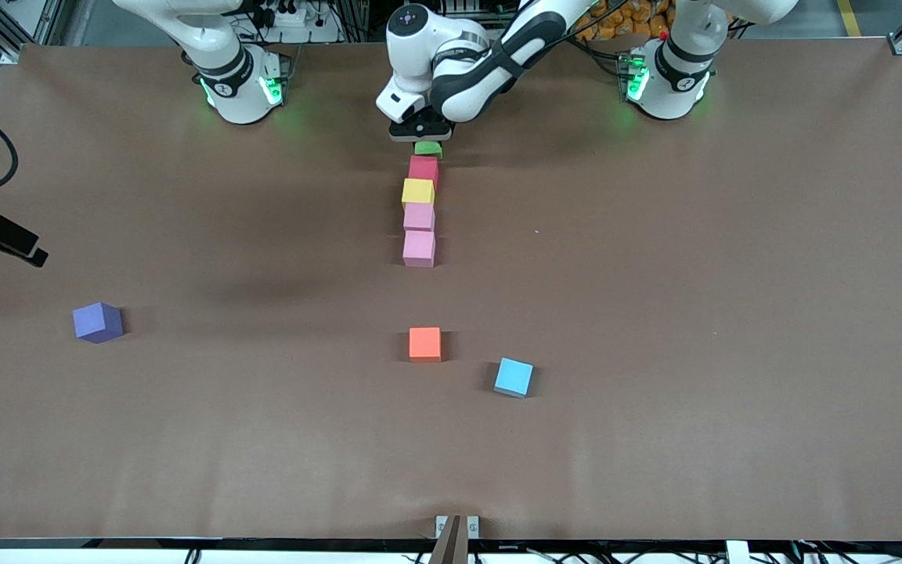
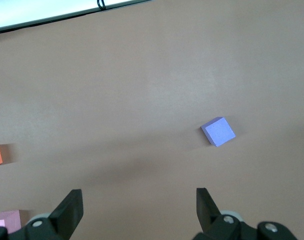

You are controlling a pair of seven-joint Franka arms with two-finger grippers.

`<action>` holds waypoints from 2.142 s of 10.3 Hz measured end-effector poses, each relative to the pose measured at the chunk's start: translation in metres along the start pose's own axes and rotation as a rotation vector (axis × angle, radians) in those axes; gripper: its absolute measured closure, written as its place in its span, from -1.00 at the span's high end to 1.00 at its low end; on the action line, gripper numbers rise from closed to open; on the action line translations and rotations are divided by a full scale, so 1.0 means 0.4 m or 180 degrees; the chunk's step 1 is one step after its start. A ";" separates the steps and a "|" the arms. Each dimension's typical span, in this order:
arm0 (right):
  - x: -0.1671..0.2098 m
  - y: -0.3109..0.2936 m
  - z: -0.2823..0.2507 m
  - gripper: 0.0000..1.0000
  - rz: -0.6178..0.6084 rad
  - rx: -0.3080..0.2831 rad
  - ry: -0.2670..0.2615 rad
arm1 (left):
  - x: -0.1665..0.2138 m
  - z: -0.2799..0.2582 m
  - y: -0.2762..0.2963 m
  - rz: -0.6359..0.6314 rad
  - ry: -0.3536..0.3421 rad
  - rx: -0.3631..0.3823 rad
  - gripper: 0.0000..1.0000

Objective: Arrange blocks into number 1

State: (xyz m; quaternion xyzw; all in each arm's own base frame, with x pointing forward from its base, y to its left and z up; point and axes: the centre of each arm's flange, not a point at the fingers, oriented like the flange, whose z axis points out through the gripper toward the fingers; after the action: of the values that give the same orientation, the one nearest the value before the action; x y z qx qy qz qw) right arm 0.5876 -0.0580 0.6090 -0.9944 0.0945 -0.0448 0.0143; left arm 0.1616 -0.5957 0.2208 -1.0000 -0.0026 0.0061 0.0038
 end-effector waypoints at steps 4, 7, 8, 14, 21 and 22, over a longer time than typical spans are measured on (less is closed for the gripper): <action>-0.017 -0.001 -0.043 1.00 -0.0008 0.0015 0.0069 | 0.029 -0.007 0.013 -0.0021 0.0058 -0.0037 0.13; -0.024 -0.007 -0.037 1.00 -0.0020 0.0010 -0.0010 | 0.044 0.016 0.022 -0.0042 0.0104 -0.0003 0.17; -0.026 -0.015 -0.036 1.00 -0.0027 0.0012 -0.0025 | 0.050 0.023 0.027 -0.0054 0.0111 0.0001 0.25; -0.029 -0.036 -0.033 1.00 -0.0057 0.0014 -0.0038 | 0.094 -0.028 0.039 -0.0136 0.0220 0.0062 1.00; -0.028 -0.016 -0.032 1.00 -0.0013 0.0007 -0.0058 | 0.436 -0.241 -0.027 -0.0773 0.0505 -0.0064 1.00; -0.028 -0.017 -0.031 1.00 -0.0015 0.0006 -0.0062 | 0.507 -0.251 -0.069 -0.0792 0.0519 -0.0038 1.00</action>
State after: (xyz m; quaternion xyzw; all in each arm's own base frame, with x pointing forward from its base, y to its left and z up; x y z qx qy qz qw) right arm 0.5767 -0.0494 0.6205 -0.9950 0.0920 -0.0352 0.0161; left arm 0.3656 -0.5679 0.3190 -0.9891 -0.1263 -0.0757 -0.0012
